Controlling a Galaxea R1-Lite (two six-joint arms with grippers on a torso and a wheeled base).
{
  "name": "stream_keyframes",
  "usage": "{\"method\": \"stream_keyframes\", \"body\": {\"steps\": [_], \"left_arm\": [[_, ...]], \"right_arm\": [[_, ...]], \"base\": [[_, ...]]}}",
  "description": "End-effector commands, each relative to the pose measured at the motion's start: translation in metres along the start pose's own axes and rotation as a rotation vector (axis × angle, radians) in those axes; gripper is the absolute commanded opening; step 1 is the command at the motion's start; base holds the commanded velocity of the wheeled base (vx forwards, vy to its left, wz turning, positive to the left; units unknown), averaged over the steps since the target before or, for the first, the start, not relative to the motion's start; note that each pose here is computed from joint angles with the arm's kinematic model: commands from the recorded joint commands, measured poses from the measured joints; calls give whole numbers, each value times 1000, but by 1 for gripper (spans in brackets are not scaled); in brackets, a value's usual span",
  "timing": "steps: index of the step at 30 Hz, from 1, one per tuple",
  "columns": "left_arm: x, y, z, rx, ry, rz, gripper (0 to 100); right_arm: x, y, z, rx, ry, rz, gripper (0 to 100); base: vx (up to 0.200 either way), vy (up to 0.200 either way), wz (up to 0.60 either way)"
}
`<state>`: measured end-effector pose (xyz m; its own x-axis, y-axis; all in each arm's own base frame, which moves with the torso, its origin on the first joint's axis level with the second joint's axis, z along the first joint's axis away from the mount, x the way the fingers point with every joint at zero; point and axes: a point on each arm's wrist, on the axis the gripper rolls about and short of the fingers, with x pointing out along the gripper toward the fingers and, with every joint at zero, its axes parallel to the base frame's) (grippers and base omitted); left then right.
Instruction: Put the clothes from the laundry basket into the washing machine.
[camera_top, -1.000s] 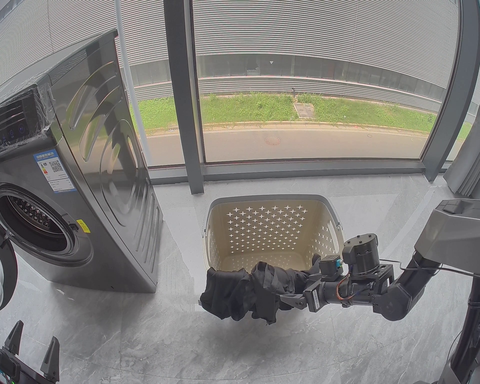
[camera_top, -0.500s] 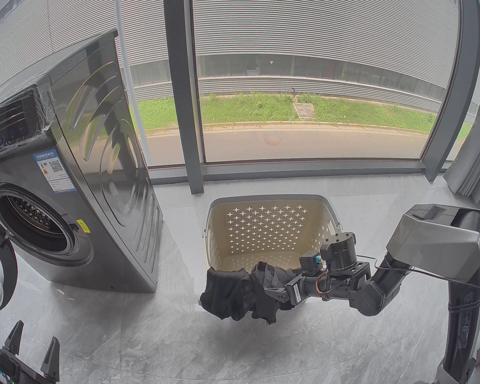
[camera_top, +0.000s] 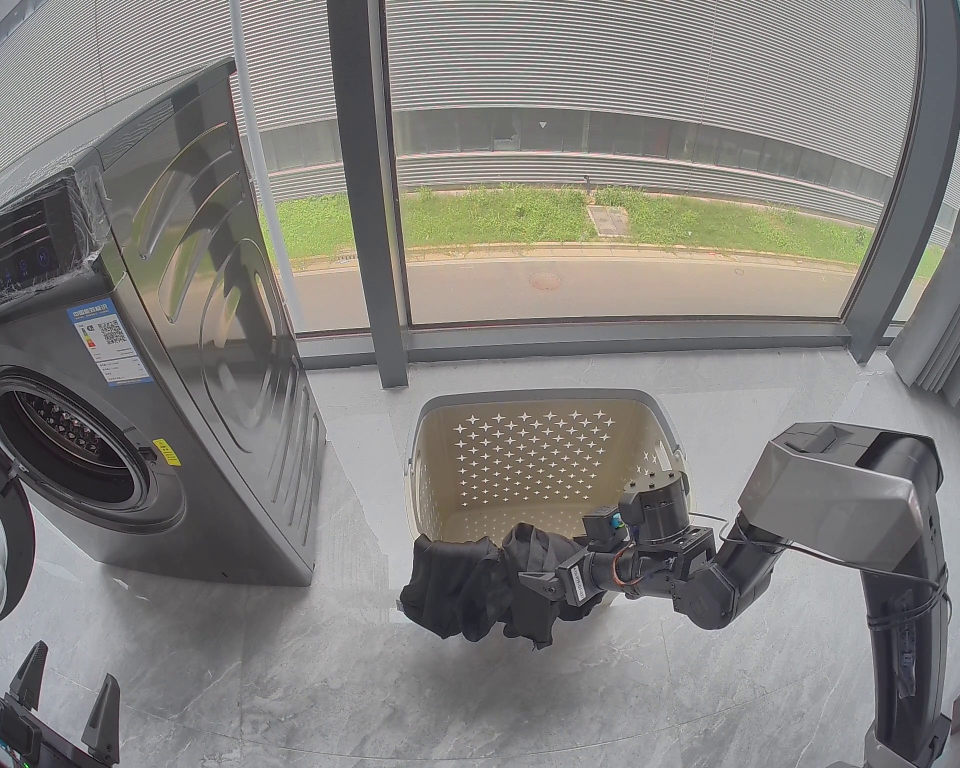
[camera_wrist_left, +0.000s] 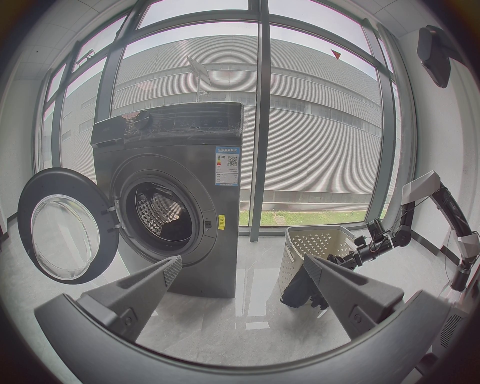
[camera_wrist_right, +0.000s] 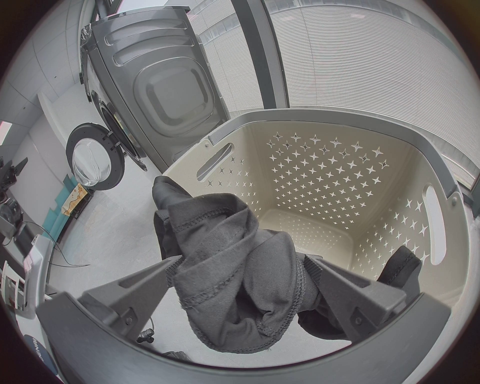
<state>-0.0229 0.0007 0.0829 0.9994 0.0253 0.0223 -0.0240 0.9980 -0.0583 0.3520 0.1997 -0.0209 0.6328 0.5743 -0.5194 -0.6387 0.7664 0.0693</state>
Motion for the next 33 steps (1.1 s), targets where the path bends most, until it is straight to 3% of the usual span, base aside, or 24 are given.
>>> {"method": "stream_keyframes", "body": {"steps": [1,7,8,20,25,32,33], "left_arm": [[0,0,-4,-1,1,1,100],[0,0,-4,-1,1,1,100],[0,0,-4,-1,1,1,100],[0,0,-4,-1,1,-1,100],[0,0,-4,-1,-1,-1,100],[0,0,-4,-1,1,-1,100],[0,0,-4,-1,1,-1,100]], "right_arm": [[7,-3,-7,-6,15,-3,100],[11,-9,-5,-12,-16,-15,100],[11,-11,-5,-10,-18,-18,0],[10,-10,-3,-12,-25,-18,0],[4,-8,6,-20,-58,-18,0],[-57,3,73,-51,-269,-57,0],[-58,3,74,-52,-273,-59,0]], "base": [[0,0,0],[0,0,0],[0,0,0],[0,0,0],[0,0,0],[0,0,0],[0,0,0]]}}
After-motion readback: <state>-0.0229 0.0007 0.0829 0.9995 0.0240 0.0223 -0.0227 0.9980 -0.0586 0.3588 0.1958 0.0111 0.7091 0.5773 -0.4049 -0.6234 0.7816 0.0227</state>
